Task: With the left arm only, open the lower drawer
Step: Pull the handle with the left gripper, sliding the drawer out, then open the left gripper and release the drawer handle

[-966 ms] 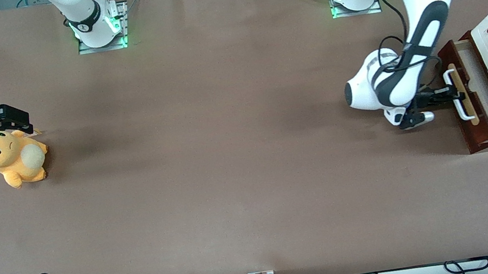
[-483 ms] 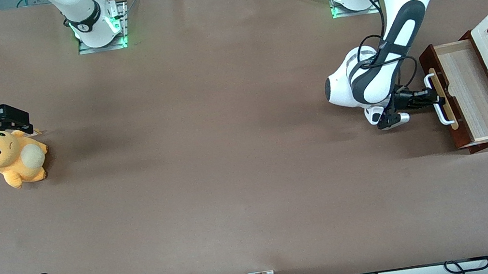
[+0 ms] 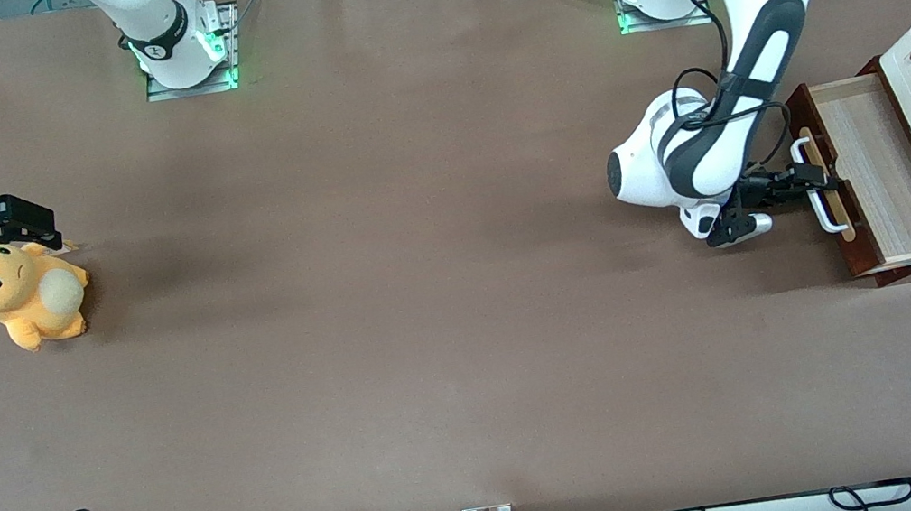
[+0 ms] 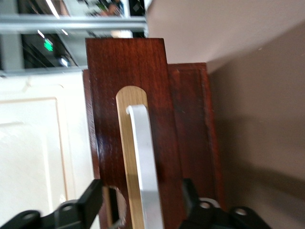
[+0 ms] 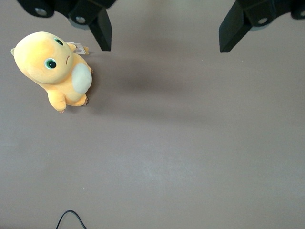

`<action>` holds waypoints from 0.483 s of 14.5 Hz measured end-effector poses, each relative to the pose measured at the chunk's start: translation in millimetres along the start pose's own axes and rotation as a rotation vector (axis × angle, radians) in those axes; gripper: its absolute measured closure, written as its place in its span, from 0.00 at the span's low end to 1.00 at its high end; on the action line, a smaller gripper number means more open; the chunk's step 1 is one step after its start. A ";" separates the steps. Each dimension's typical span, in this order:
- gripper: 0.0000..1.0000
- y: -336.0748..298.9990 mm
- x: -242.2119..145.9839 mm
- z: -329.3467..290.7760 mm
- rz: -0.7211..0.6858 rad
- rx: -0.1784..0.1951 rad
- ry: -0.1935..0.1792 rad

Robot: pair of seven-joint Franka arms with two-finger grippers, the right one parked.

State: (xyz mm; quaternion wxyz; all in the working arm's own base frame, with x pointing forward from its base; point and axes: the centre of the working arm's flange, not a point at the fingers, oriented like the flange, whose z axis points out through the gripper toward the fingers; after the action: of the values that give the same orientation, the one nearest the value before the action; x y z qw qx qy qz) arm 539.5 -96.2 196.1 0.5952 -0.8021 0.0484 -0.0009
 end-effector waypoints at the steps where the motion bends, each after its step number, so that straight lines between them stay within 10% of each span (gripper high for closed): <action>1: 0.06 -9.6 8.5 -14.8 -0.029 -0.070 -0.028; 7: 0.00 -135.4 50.1 -85.6 -0.044 -0.478 -0.152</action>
State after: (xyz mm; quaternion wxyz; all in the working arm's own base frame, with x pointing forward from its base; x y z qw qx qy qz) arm 594.7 -143.1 347.5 0.3902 -0.9188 -0.0150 0.0581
